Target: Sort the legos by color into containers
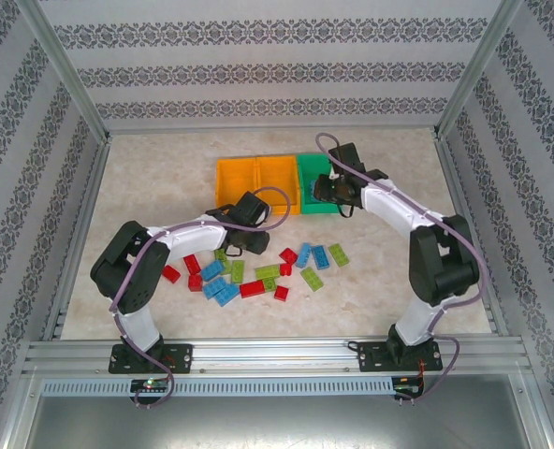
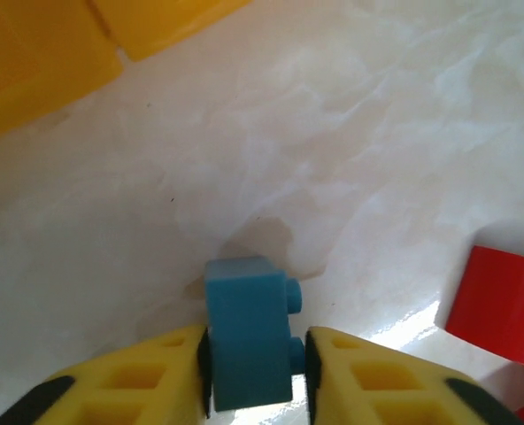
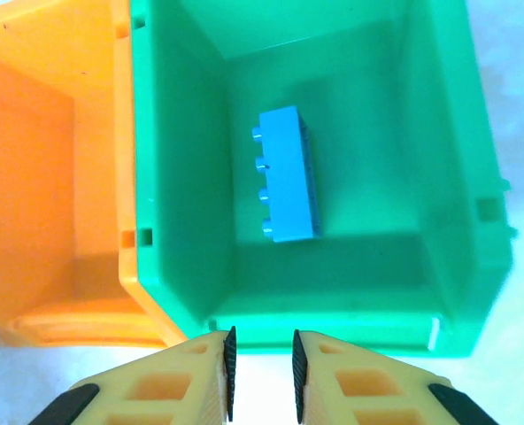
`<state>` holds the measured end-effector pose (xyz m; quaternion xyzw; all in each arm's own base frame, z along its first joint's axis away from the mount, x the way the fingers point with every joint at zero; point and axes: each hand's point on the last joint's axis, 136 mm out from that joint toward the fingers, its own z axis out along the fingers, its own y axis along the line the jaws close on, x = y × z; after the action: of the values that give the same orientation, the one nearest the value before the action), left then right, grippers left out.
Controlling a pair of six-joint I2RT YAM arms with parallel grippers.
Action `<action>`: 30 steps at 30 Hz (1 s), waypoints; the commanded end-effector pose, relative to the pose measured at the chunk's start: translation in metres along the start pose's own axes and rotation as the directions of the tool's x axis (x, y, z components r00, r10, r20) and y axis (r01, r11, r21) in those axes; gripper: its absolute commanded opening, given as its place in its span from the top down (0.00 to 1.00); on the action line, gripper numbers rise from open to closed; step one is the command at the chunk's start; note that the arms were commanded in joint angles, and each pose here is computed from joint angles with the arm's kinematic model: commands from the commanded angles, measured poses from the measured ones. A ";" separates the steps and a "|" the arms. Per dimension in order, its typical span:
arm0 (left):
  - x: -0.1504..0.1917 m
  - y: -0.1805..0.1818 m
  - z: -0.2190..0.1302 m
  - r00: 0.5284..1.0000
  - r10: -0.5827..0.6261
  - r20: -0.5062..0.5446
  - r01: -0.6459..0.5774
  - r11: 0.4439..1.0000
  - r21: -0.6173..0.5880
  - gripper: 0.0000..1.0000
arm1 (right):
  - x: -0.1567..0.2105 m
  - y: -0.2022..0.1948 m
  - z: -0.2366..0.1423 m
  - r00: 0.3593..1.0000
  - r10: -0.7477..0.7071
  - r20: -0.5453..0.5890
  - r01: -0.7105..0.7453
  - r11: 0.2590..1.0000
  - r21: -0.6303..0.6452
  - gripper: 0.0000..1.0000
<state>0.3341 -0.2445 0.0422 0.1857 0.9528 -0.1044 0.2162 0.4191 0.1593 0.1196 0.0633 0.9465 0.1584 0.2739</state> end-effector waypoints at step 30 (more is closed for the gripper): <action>-0.218 -0.102 0.014 0.974 -0.081 0.213 0.023 0.965 0.260 0.83 | 0.157 -0.040 -0.037 0.994 -0.073 -0.083 0.078 0.996 0.054 0.48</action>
<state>0.4765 -0.4133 0.1425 0.2048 0.8924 -0.2607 0.3062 0.2728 0.1479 0.0613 0.0158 0.9625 0.1325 0.2361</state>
